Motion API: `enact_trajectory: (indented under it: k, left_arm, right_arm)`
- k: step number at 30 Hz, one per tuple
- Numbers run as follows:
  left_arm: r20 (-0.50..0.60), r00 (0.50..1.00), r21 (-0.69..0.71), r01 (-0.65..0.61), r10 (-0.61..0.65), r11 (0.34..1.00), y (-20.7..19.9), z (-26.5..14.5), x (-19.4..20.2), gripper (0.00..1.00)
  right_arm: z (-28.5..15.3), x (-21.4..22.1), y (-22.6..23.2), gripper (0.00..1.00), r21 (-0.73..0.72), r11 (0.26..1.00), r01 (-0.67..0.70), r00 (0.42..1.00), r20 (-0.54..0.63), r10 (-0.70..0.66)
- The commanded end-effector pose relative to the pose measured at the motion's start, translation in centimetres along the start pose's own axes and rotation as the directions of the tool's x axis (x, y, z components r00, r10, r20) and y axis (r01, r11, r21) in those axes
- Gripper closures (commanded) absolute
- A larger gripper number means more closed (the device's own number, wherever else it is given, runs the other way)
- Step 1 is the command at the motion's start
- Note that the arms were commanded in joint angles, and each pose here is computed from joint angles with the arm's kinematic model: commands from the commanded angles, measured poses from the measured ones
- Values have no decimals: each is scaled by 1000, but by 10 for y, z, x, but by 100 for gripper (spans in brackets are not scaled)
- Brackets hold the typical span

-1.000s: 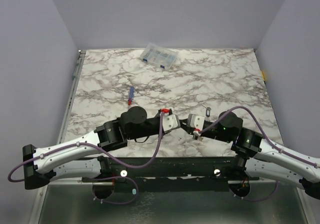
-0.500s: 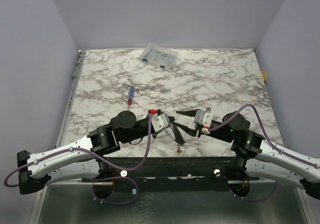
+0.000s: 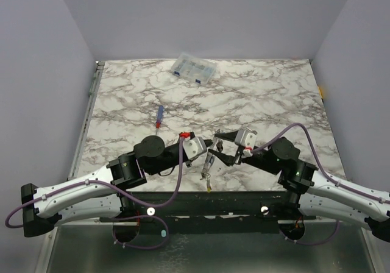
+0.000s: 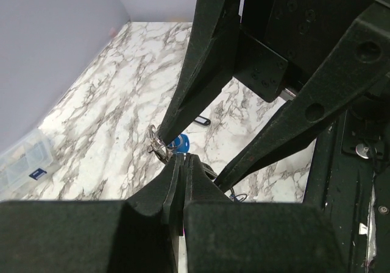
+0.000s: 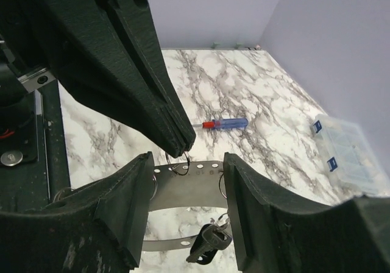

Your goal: Put the keys on the keyring

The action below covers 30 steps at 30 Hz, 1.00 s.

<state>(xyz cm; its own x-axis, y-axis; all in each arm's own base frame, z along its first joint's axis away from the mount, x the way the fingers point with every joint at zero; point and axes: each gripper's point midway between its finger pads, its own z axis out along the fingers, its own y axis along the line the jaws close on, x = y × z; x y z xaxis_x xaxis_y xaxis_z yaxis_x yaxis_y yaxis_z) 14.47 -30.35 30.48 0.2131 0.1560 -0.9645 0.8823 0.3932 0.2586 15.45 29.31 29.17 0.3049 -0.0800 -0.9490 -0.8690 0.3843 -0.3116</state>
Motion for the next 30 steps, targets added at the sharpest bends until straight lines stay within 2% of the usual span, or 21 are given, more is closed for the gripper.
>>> enact_trajectory:
  k: [1,8,15,17,19,20,22,26,28,30]
  left_arm:
    - [77,997,-55,34,-30,998,10,2,-17,100]
    - [73,996,-74,54,-48,996,12,7,-14,100]
    - [41,996,-104,78,-74,992,15,16,-4,100]
    - [-17,994,-165,102,-106,981,21,18,15,100]
    - [-65,984,-231,146,-165,962,25,20,36,100]
    - [-86,976,-253,170,-198,952,25,21,46,97]
    - [-124,954,-281,230,-273,932,20,24,64,82]
    - [-206,894,-344,313,-397,885,11,31,101,51]
    - [-261,858,-371,333,-442,867,4,33,121,43]
    - [-313,825,-375,349,-471,859,-5,34,137,35]
  right_arm:
    - [-2,3,-11,42,107,987,-123,992,27,121]
    - [-8,5,-25,40,210,947,-243,970,66,234]
    - [-9,9,-26,40,236,913,-332,943,79,322]
    - [-17,19,-41,39,350,857,-378,924,87,372]
    - [-37,41,-67,35,544,705,-455,875,125,469]
    - [-49,52,-76,35,621,621,-477,850,148,505]
    - [-66,73,-83,33,726,518,-453,827,126,547]
    - [-80,109,-73,23,813,444,-376,761,-2,648]
    - [-82,127,-69,20,839,380,-391,680,-15,734]
    - [-85,149,-69,18,851,312,-423,568,-19,822]
